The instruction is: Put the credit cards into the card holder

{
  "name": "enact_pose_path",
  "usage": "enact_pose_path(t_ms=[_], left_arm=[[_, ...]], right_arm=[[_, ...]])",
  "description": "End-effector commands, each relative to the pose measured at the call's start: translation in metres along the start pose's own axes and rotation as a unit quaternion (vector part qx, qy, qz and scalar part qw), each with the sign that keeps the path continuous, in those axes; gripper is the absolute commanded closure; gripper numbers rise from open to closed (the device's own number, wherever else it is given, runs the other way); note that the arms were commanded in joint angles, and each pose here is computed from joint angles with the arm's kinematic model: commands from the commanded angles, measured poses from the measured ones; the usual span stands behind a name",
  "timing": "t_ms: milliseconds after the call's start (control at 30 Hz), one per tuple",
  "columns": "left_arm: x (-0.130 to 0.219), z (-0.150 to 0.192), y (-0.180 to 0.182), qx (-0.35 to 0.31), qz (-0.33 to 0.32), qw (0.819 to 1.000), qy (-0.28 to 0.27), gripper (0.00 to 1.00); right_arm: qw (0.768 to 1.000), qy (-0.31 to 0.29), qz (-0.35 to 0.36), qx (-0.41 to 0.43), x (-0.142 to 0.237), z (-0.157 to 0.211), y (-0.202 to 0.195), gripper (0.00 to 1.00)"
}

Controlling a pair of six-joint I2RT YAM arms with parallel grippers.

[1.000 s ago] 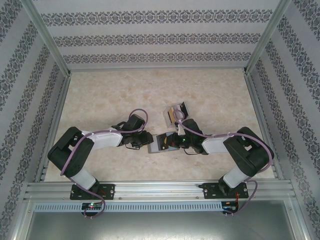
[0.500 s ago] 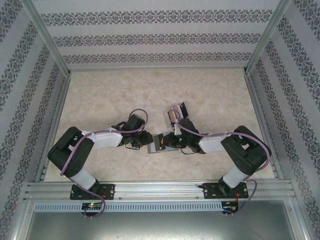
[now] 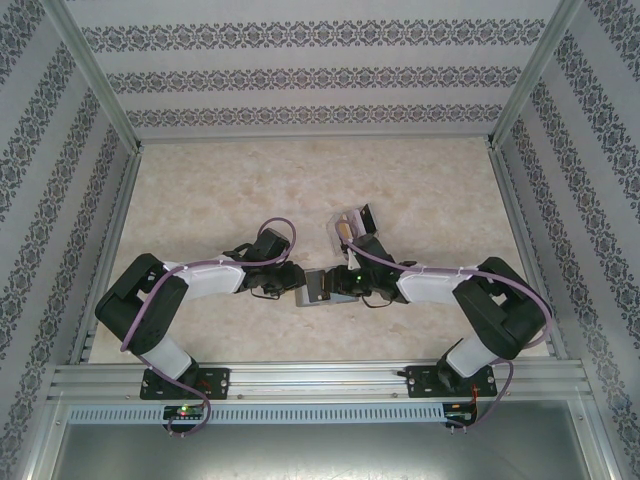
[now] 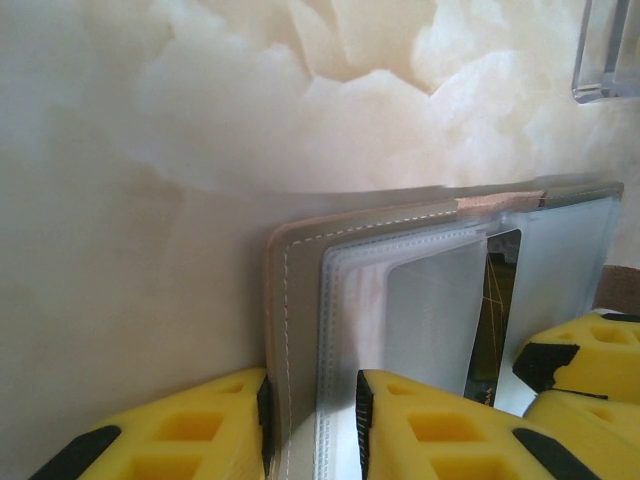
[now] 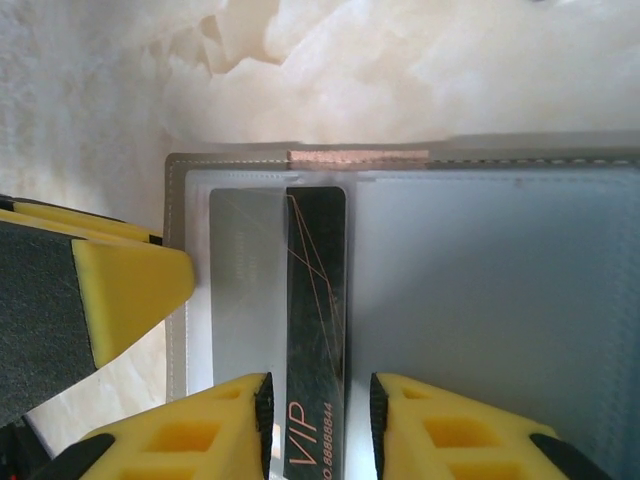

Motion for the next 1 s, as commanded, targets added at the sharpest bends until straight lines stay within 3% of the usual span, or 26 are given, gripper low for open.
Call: enact_pose_path(t_ms=[0,67,167,233,500,967], left_arm=[[-0.004,0.002,-0.006,-0.013,0.007,1.000,0.004,0.71],[-0.004,0.001,-0.007,-0.013,0.007,1.000,0.003,0.71],[-0.003,0.001,-0.008,-0.014,0.010,1.000,0.003,0.71],[-0.003,0.001,-0.008,-0.015,0.010,1.000,0.003,0.71],[-0.001,0.000,-0.010,-0.015,0.017,1.000,-0.003,0.68],[-0.001,0.001,-0.009,-0.017,0.016,1.000,-0.001,0.68]], right_arm=[[0.999,0.002,0.034,0.018,0.004,-0.002,-0.001,0.67],[0.999,0.006,0.032,0.021,0.003,-0.002,0.000,0.69],[0.999,0.017,0.019,0.022,-0.002,-0.001,0.005,0.82],[0.999,0.025,0.013,0.024,-0.006,0.001,0.008,0.85],[0.999,0.042,0.020,0.022,-0.017,0.004,0.010,0.84],[0.998,0.008,0.054,0.026,-0.002,-0.002,0.004,0.80]])
Point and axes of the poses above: each hand's point on the last joint's axis, 136 mm out from that joint toward the fingers, its own x axis back along the fingers, its own y axis along the line the jaws close on, z = x × y, the point moved 5 cm from there along x, back along the fingers, and after that the axes turned 5 degrees about -x, right-handed, at the moved point
